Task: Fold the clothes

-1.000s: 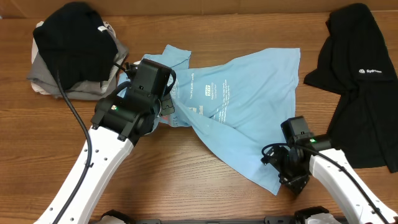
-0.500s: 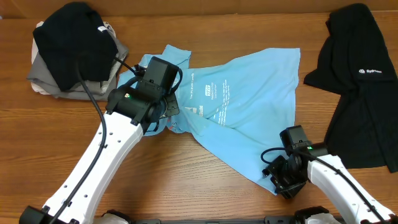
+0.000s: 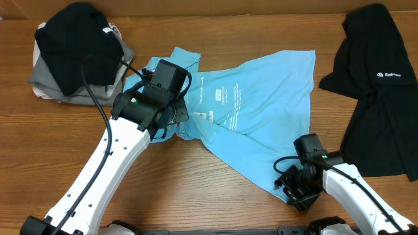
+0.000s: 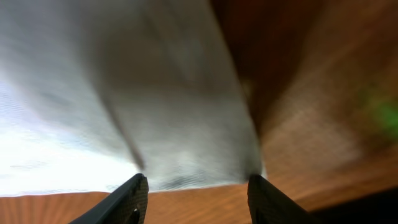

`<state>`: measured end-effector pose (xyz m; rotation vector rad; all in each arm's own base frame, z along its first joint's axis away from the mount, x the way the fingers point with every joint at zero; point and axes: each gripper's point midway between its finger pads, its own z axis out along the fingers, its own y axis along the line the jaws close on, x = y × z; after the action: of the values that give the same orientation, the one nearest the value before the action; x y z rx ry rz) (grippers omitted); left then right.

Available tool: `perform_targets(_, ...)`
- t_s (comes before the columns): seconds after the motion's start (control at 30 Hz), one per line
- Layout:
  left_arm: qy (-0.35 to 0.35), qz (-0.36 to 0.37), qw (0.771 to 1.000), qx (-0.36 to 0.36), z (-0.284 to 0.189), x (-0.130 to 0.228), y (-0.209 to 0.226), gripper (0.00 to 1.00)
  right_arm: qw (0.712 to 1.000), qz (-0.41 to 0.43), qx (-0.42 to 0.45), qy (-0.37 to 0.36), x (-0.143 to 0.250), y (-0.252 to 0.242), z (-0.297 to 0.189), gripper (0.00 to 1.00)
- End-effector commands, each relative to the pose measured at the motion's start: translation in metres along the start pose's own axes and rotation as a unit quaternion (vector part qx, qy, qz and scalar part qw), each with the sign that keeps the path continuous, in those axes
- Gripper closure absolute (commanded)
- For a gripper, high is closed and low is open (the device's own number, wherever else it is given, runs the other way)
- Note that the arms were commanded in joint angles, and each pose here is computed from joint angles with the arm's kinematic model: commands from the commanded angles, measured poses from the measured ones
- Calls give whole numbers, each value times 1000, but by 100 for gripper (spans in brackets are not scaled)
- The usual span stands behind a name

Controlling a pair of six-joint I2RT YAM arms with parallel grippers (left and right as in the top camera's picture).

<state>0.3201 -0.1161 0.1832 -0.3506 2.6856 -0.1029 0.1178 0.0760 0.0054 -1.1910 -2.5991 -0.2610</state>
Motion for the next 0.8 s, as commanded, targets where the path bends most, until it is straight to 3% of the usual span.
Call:
perform_targets(0.0, -6, -17, 1000, 3, -3, -6, 0, 96, 1000, 1, 7, 19, 8, -6, 2, 45)
perform_targets(0.57, 37, -15, 999, -21, 36, 3, -4, 96, 1000, -2, 26, -12, -2, -13, 2, 52)
perform_targets(0.77, 44, -13, 999, -26, 47, 4, -6, 96, 1000, -2, 27, -12, -2, -14, 2, 67)
